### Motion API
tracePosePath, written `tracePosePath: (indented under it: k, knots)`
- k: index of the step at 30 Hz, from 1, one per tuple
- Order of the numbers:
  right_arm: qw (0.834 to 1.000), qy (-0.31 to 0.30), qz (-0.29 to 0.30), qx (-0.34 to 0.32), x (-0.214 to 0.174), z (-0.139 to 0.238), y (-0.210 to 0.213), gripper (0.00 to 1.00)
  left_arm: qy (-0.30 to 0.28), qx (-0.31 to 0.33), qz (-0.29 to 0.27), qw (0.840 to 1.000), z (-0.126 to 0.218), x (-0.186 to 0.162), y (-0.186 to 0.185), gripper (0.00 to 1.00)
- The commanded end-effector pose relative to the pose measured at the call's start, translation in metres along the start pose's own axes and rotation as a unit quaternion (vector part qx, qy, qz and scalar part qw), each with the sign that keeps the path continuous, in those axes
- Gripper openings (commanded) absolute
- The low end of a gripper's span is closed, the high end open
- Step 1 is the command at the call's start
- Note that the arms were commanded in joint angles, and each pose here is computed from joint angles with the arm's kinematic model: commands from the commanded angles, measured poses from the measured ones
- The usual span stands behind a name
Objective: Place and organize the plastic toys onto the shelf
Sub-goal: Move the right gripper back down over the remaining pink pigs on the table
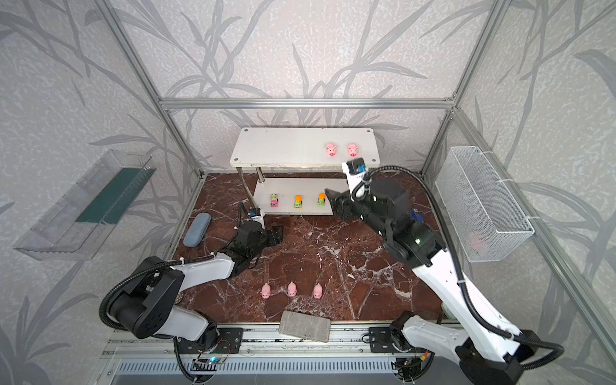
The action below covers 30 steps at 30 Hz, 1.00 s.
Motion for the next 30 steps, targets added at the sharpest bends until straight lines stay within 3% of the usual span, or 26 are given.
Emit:
tracePosePath:
  k: [1,7,12,15,24,30]
  knots:
    - [0.999,-0.038,0.002,-0.028,-0.012,0.028,-0.004,0.73,-0.002,0.014,0.005,1.000,0.003,-0.001,0.004,0.76]
    - [0.997,0.057,-0.048,-0.031,-0.103,0.033,-0.013,0.73,-0.002,0.011,0.018,1.000,0.003,-0.001,0.002,0.76]
    - [0.981,0.159,-0.115,-0.011,-0.182,0.013,-0.005,0.73,0.001,0.007,0.023,1.000,0.006,0.000,-0.001,0.76]
    - [0.969,0.215,-0.120,-0.004,-0.223,0.002,0.012,0.73,0.003,0.007,0.026,1.000,0.008,-0.002,-0.003,0.76]
    - [0.928,0.359,-0.101,0.025,-0.292,-0.018,0.062,0.73,0.001,0.011,0.028,1.000,0.012,-0.001,-0.007,0.76]
    - [0.903,0.421,-0.079,0.025,-0.314,-0.026,0.078,0.73,-0.004,0.013,0.027,1.000,0.014,0.000,-0.007,0.76]
Point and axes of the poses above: each gripper's point midway between its finger pads, its own z axis back along the fingers, its own y axis along the line the jaws close on, x = y × z, the point moved 6 cm from there along z, back along the fingers, and after that the axes turned 6 degrees about -z, right-handed, at the moved point
